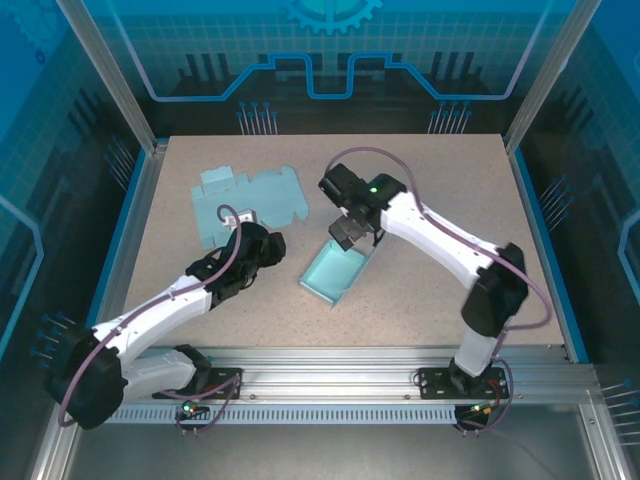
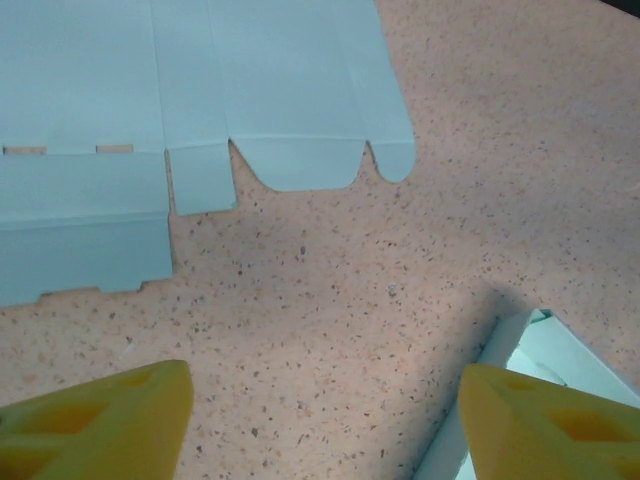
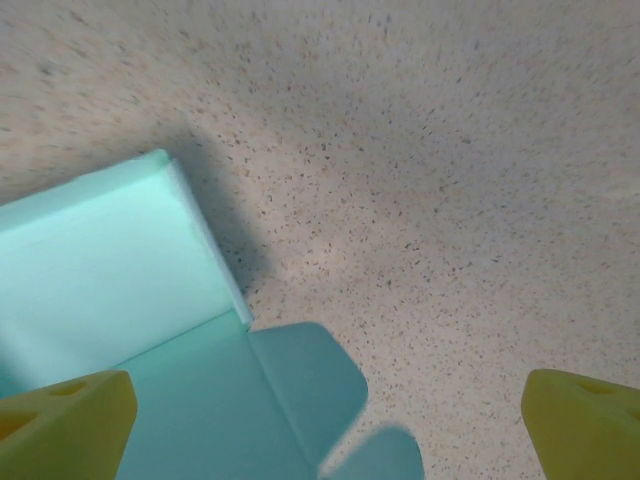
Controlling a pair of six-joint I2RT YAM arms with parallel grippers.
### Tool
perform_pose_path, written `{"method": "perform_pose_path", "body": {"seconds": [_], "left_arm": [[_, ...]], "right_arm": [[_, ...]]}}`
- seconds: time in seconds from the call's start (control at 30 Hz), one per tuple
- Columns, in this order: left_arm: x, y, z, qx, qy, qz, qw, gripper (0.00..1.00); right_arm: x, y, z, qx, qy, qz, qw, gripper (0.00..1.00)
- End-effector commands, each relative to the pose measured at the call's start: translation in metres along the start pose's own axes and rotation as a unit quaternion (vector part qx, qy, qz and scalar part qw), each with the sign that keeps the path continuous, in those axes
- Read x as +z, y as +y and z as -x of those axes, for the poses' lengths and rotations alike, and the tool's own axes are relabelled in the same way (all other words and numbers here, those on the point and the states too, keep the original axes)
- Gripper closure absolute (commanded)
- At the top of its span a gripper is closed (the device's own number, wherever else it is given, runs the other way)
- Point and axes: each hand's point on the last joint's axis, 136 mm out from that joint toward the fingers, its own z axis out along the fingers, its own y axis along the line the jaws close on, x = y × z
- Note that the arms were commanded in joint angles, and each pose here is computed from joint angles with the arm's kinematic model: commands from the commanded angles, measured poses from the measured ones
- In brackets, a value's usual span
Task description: Fold the paper box
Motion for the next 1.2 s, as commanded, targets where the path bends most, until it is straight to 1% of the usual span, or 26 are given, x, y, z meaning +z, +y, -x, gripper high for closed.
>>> {"method": "perform_pose_path", "body": {"seconds": [0.0, 0.1, 0.17, 0.23, 0.3, 0.4, 0.47, 0.57, 0.63, 0.7, 0.8, 0.93, 1.03, 1.17], "left_arm": [[0.011, 0.019, -0.024, 0.025, 0.041, 0.038, 0.998, 0.41], [0.021, 0.021, -0.042, 0.028, 0.069, 0.038, 0.997, 0.49], [0.029, 0.019, -0.056, 0.026, 0.091, 0.027, 0.995, 0.52], [0.036, 0.018, -0.068, 0.027, 0.11, 0.022, 0.993, 0.54], [0.041, 0.016, -0.078, 0.034, 0.126, 0.021, 0.991, 0.54], [0.048, 0.006, -0.093, 0.048, 0.14, 0.013, 0.989, 0.56], [0.054, -0.001, -0.101, 0.059, 0.148, 0.01, 0.987, 0.57], [0.064, -0.01, -0.114, 0.078, 0.162, 0.01, 0.984, 0.58], [0.068, -0.014, -0.121, 0.085, 0.168, 0.014, 0.982, 0.6], [0.072, -0.015, -0.13, 0.087, 0.175, 0.015, 0.981, 0.62], [0.074, -0.024, -0.144, 0.084, 0.185, -0.001, 0.979, 0.64], [0.07, -0.04, -0.161, 0.09, 0.199, -0.022, 0.976, 0.64], [0.063, -0.053, -0.173, 0.089, 0.204, -0.042, 0.974, 0.64], [0.051, -0.078, -0.189, 0.066, 0.21, -0.096, 0.971, 0.64]], "right_arm": [[-0.06, -0.014, -0.003, 0.054, -0.087, 0.024, 0.994, 0.0], [-0.085, -0.026, -0.023, 0.098, -0.141, 0.036, 0.985, 0.0], [-0.099, -0.028, -0.04, 0.119, -0.183, 0.061, 0.974, 0.0], [-0.104, -0.03, -0.057, 0.149, -0.208, 0.085, 0.963, 0.0], [-0.102, -0.03, -0.076, 0.179, -0.213, 0.106, 0.955, 0.0], [-0.077, -0.012, -0.104, 0.195, -0.167, 0.145, 0.956, 0.0], [-0.052, 0.007, -0.123, 0.202, -0.116, 0.164, 0.959, 0.0], [-0.016, 0.033, -0.15, 0.209, -0.055, 0.181, 0.96, 0.0], [-0.002, 0.049, -0.162, 0.217, -0.042, 0.196, 0.955, 0.0], [0.007, 0.061, -0.171, 0.228, -0.041, 0.211, 0.949, 0.0], [0.023, 0.073, -0.185, 0.248, -0.035, 0.224, 0.942, 0.0], [0.038, 0.076, -0.198, 0.257, -0.023, 0.217, 0.941, 0.0], [0.045, 0.062, -0.206, 0.267, -0.017, 0.171, 0.948, 0.0], [0.044, 0.033, -0.212, 0.289, -0.018, 0.109, 0.951, 0.0]]}}
